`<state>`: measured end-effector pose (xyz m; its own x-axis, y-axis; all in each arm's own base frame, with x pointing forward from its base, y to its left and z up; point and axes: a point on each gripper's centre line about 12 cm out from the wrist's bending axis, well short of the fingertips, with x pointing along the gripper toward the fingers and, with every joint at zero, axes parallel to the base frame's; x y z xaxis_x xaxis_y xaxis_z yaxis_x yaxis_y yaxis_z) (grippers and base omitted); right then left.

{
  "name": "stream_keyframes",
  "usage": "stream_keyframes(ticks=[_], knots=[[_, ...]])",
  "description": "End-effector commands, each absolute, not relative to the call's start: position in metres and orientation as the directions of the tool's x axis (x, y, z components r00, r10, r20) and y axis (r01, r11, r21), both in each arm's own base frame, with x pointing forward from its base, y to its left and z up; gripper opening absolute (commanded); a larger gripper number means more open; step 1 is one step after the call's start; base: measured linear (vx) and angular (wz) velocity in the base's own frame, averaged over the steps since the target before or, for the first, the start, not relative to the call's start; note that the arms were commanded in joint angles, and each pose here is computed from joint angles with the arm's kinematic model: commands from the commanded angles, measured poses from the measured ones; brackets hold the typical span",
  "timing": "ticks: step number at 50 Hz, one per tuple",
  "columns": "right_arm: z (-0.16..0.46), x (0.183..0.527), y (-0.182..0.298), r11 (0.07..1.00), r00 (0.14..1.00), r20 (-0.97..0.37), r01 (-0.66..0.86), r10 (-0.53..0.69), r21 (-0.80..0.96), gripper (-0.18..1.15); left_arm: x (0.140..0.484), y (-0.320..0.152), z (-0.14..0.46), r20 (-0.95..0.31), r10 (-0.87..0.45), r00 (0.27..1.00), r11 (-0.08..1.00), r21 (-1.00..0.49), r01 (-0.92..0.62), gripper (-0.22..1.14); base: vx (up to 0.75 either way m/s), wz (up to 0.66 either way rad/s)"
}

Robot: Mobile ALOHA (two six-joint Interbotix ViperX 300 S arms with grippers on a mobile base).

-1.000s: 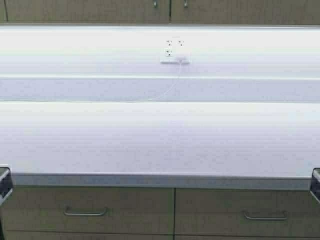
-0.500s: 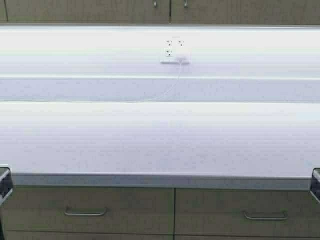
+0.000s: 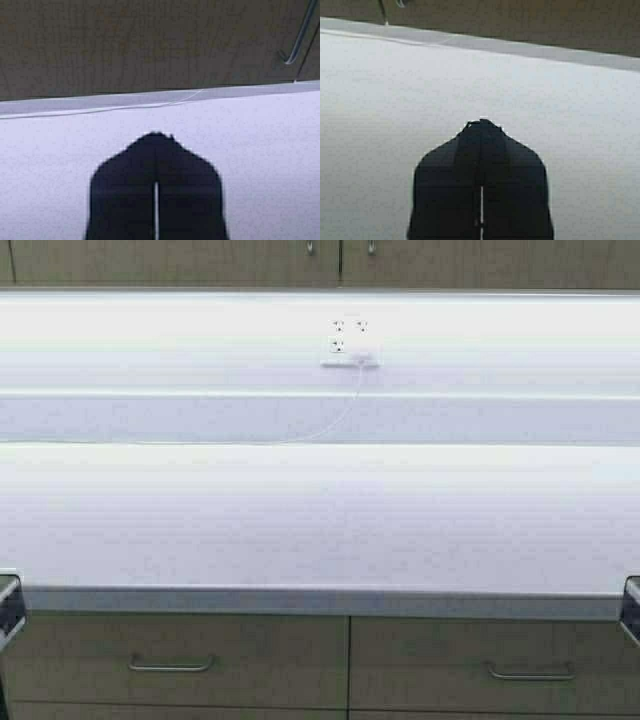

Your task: Open the cabinet, put the pot inside, then close it

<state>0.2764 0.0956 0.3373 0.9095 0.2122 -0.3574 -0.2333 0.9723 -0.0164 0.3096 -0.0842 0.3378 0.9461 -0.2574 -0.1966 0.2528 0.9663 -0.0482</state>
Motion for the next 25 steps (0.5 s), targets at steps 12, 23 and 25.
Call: stream_keyframes(ticks=[12,23,25], knots=[[0.3471,0.2753,0.0955,0.972,0.919,-0.33,-0.234,0.218,-0.009,0.07,0.3096,-0.084,0.3441,-0.174,-0.257,0.951,0.966,-0.048,0.253,0.04,0.0,0.0],[0.3471,0.2753,0.0955,0.972,0.919,-0.33,-0.234,0.218,-0.009,0.07,0.3098,-0.0841,0.3454,-0.171,-0.257,0.951,0.966,-0.048,0.253,0.04,0.0,0.0],[0.3471,0.2753,0.0955,0.972,0.919,-0.33,-0.234,0.218,-0.009,0.07,0.3098,-0.0841,0.3454,-0.171,-0.257,0.951,0.966,-0.048,0.253,0.04,0.0,0.0]])
